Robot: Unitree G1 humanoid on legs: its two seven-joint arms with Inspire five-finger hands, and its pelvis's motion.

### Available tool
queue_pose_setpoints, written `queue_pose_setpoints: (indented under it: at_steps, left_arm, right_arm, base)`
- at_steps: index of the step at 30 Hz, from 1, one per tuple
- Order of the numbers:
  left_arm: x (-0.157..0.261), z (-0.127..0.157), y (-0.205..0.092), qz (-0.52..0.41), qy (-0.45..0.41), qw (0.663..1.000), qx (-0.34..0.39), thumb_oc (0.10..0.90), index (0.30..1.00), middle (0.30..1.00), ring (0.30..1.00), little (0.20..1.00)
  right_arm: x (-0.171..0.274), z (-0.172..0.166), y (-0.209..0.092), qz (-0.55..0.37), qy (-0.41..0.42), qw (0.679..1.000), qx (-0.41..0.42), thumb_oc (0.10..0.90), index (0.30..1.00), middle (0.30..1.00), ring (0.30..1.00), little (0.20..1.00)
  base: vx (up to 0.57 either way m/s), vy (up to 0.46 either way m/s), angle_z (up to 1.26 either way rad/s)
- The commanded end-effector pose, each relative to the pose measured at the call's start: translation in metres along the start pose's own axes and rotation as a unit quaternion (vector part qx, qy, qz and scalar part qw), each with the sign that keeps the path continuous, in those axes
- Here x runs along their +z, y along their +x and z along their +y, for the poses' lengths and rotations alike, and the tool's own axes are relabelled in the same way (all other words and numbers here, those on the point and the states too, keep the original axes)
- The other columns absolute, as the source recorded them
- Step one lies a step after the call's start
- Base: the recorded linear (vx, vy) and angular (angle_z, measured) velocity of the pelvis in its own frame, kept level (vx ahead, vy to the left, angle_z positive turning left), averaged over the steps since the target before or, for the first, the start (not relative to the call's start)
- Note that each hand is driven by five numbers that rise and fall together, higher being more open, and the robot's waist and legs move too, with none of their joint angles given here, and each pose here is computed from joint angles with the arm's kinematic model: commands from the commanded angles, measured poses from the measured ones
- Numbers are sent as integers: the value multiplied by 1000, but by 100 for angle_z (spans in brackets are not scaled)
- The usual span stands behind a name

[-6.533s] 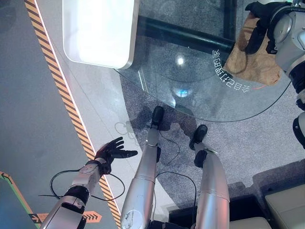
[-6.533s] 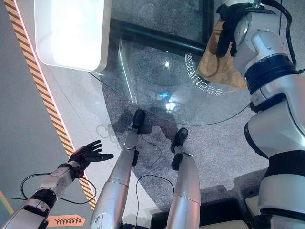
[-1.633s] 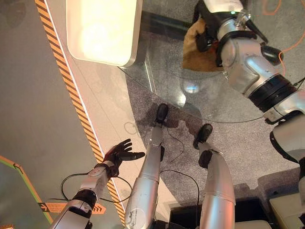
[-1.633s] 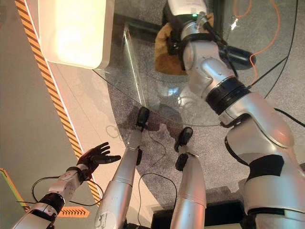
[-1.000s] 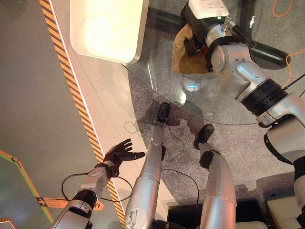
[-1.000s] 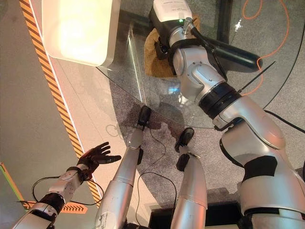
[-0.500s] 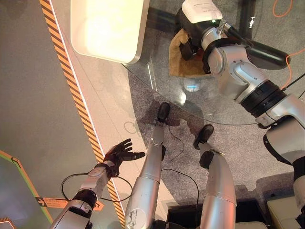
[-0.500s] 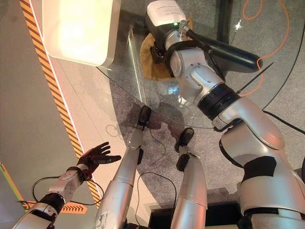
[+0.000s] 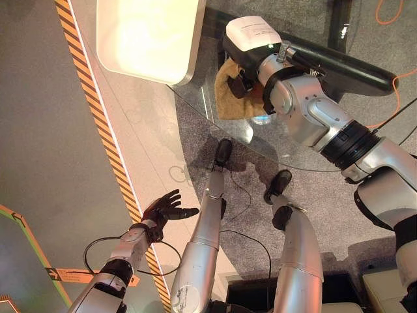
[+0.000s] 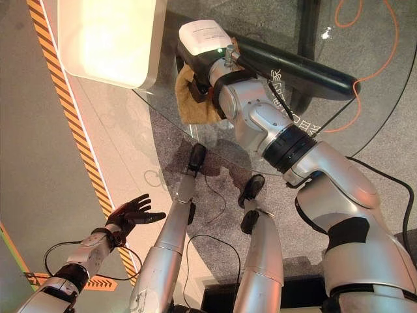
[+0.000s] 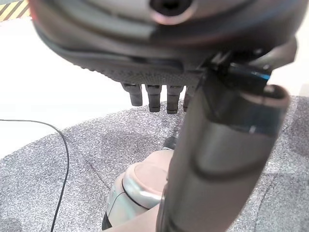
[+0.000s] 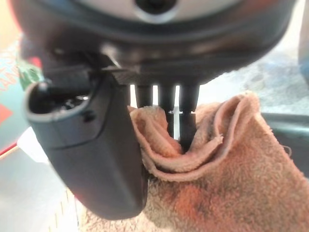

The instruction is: Wipe the table with a cloth and put it in the basket.

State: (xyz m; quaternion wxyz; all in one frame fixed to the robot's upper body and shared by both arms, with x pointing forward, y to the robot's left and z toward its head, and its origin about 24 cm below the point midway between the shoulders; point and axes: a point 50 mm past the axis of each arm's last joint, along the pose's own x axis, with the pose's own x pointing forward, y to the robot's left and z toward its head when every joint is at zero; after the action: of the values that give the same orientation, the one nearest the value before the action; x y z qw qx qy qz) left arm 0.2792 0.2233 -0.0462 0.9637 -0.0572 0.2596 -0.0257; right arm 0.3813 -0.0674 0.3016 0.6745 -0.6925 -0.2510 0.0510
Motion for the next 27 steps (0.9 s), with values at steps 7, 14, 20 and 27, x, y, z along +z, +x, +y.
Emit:
queue_pose_setpoints:
  at_steps: [7, 14, 20, 27]
  left_arm:
    - [-23, 26, -14, 41, 15, 998, 37, 800, 900, 900, 900, 900]
    - [-23, 27, -15, 42, 15, 998, 35, 800, 900, 900, 900, 900]
    - [-23, 26, -15, 43, 19, 998, 35, 800, 900, 900, 900, 900]
    - [-28, 26, -18, 46, 21, 998, 35, 800, 900, 900, 900, 900]
  right_arm:
    - [85, -34, -6, -170, 46, 981, -87, 100, 300, 300, 300, 200]
    - [59, -40, 3, -96, 50, 984, -140, 100, 300, 300, 300, 200]
    - [17, -63, 11, -5, 57, 975, -215, 100, 300, 300, 300, 200]
    - [-16, -91, 8, 52, 52, 956, -285, 100, 300, 300, 300, 200]
  base:
    - [0, 0, 0]
    - [0, 0, 0]
    - [0, 0, 0]
    - [0, 1, 0]
